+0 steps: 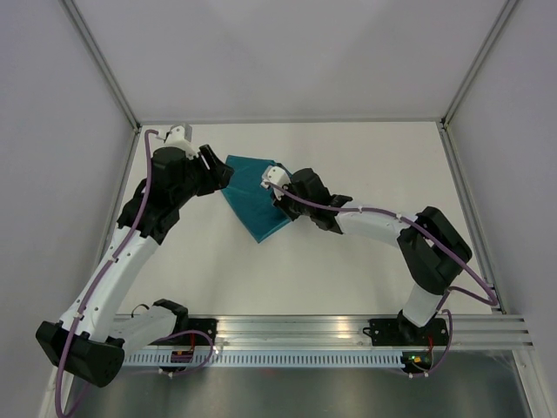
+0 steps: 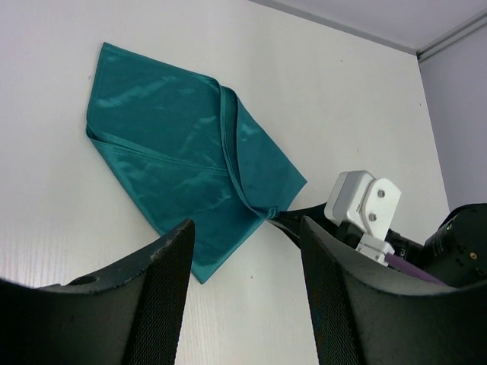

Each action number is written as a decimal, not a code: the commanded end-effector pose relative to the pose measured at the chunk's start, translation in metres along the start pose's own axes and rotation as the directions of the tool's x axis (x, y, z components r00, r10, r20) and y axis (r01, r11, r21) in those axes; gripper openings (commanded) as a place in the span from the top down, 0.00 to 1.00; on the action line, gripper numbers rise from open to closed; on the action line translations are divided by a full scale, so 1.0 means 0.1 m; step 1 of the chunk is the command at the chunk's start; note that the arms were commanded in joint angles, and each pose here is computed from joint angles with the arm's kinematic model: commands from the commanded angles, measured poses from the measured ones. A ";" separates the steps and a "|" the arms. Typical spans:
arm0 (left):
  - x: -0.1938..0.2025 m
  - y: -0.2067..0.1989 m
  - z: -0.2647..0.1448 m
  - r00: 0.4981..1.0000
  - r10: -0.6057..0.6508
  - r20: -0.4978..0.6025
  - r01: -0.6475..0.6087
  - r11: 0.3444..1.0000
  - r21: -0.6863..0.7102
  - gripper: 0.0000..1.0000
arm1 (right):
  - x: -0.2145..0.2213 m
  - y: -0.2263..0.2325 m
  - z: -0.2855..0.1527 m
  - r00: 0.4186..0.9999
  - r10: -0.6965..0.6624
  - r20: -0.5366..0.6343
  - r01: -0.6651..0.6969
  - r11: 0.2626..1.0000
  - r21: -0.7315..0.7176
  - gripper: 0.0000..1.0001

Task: Fold the napkin, place the utensils inside, and roll it up
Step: Fold the napkin, then roll the napkin with the utensil

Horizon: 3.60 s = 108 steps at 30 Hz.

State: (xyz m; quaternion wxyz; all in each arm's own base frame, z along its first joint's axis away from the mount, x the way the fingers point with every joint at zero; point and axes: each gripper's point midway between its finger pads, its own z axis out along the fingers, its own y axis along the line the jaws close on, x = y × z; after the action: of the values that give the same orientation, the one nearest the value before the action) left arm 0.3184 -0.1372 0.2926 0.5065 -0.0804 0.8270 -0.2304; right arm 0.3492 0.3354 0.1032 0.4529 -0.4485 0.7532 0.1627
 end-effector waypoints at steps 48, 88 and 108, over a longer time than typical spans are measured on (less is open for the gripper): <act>0.50 0.46 0.68 0.973 -0.226 -0.054 0.218 0.968 -0.125 0.39 | -0.03 -0.51 -0.09 0.995 0.078 -0.058 -0.075 0.996 0.044 0.52; 1.60 1.46 1.90 0.894 -0.387 -0.224 0.268 0.864 -0.426 0.63 | 1.09 -0.67 -0.04 0.842 0.399 -0.364 -0.453 0.888 -0.076 0.53; 1.61 0.89 2.56 0.852 -0.162 -0.497 0.089 0.982 -0.167 0.60 | 1.05 -0.37 -0.40 0.716 0.564 -0.411 -0.646 0.759 -0.085 0.53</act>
State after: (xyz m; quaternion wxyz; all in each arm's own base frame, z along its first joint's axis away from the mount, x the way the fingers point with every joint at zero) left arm 0.4827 -0.1728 0.0259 0.2766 -0.1747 0.9229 -0.2030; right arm 0.3473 0.2289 0.0247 0.1805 -0.2648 0.9068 0.2739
